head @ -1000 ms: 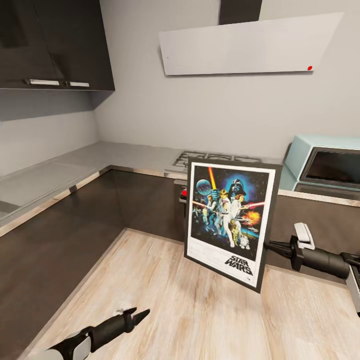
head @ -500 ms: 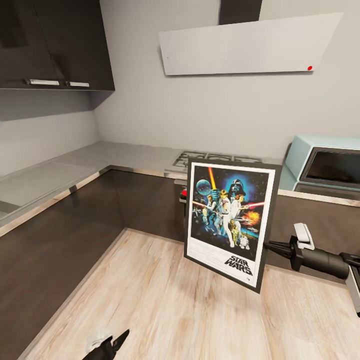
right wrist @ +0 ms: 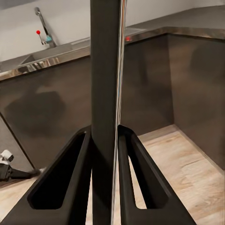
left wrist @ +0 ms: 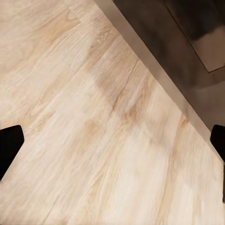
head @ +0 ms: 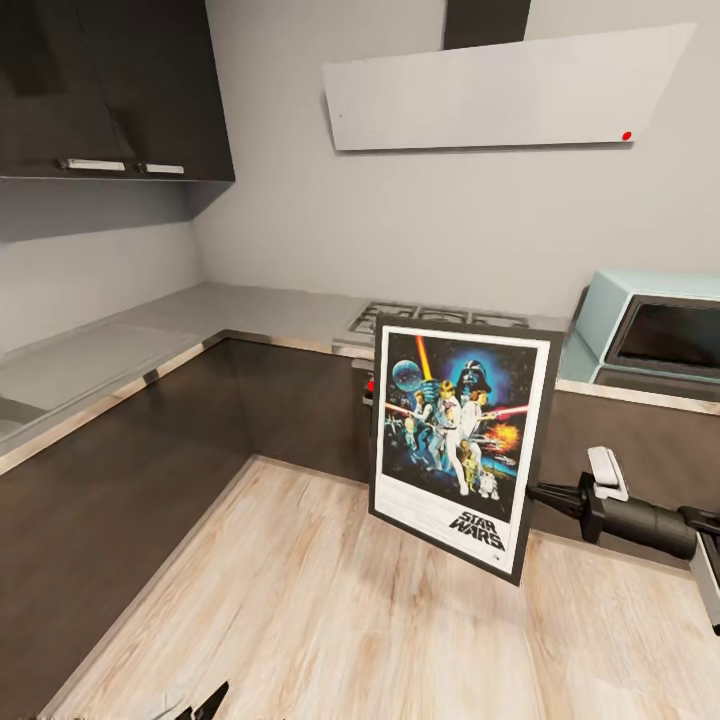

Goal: Pick up the poster from the kitchen countertop and hang it on one of the wall nails in the kitchen.

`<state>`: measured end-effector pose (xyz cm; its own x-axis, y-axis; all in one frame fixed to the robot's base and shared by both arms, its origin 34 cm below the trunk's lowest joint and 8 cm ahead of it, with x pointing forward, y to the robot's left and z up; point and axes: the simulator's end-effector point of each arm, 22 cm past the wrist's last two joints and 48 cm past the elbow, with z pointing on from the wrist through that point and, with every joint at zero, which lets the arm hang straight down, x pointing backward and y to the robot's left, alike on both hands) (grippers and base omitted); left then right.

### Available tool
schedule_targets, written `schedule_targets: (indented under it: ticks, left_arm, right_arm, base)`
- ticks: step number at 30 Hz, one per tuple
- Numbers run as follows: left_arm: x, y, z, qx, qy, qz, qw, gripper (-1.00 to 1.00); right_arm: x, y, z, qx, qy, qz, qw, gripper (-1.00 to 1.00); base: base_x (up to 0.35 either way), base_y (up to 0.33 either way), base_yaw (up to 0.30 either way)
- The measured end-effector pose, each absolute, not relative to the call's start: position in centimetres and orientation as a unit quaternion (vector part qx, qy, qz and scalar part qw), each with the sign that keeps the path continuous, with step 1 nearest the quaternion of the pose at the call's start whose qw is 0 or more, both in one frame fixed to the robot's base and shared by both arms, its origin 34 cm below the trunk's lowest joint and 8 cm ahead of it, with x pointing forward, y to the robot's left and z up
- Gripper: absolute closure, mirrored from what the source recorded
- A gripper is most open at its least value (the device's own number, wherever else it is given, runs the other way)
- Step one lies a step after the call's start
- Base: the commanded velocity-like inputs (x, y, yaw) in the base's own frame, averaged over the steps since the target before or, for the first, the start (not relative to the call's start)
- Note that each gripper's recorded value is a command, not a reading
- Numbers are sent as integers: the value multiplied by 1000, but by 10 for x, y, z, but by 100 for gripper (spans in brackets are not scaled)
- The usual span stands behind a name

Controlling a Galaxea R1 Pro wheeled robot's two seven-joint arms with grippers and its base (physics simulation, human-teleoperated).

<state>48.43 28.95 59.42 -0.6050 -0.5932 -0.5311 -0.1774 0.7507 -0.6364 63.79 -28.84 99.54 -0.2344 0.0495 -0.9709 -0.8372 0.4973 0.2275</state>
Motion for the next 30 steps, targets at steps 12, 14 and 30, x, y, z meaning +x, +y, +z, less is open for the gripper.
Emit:
schedule_targets:
  ticks: [12,14,30]
  left_arm:
    - [483,291,593,-228,854,-270,382,-100]
    - [483,291,593,-228,854,-270,382,-100]
    - [486,290,598,-226,851,-272,387,-100]
  right_arm:
    - [639,-289,994,-303,667,397,553,100]
    - [639,-288,994,-303,667,397,553,100]
    - [638,-286,992,-295,667,404,553,100]
  base:
    - [-131,0,282]
    - [-321,0,290]
    - [-94,0,78]
